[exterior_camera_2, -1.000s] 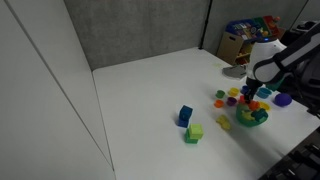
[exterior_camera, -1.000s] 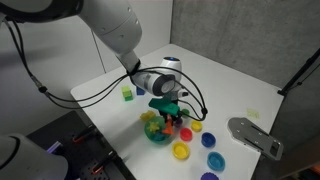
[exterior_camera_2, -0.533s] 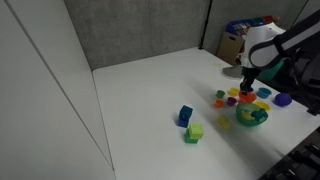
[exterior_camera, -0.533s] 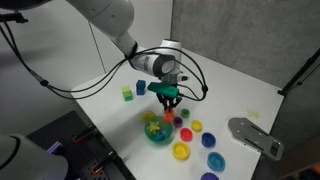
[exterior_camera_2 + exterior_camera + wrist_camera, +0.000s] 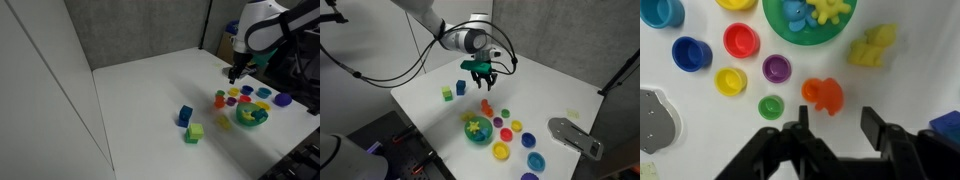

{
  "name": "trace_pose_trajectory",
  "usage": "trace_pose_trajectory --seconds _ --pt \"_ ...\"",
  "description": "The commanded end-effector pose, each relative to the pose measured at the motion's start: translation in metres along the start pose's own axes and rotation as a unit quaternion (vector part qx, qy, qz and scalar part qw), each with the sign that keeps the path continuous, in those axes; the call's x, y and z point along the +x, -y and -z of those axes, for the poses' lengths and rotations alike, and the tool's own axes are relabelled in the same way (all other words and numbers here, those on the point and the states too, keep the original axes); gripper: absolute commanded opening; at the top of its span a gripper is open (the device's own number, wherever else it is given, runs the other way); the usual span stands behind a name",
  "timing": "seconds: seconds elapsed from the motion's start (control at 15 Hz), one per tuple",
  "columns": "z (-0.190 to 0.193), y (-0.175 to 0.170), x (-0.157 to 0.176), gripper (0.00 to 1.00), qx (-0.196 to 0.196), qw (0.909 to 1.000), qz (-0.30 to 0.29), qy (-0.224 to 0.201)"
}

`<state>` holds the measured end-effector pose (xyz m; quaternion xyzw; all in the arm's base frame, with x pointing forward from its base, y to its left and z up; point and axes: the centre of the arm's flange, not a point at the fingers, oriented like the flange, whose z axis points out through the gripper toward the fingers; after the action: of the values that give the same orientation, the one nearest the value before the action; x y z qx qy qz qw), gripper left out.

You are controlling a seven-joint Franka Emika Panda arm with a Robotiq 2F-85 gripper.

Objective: Remove the orange toy from the green bowl and put it on the table.

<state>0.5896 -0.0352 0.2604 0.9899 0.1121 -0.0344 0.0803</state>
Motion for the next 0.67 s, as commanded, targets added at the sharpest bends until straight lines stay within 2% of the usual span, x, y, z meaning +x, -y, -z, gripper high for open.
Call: trace_pose_trajectory --seconds 0.0,0.07,0.13,0.4,0.6 --pt "0.045 0.007 0.0 0.89 -0.006 0.9997 -0.019 -0.01" --pt "0.06 0.007 -0.001 0.98 -0.007 0.9994 -0.03 -0.015" --pt "0.071 0.007 -0.002 1.0 -0.007 0.9992 -0.036 -0.017" --pt "0.126 -0.004 -0.014 1.0 -0.004 0.9965 -0.08 -0.024" --pt "0.158 -0.009 -0.027 1.0 0.021 0.9942 -0.104 -0.016"
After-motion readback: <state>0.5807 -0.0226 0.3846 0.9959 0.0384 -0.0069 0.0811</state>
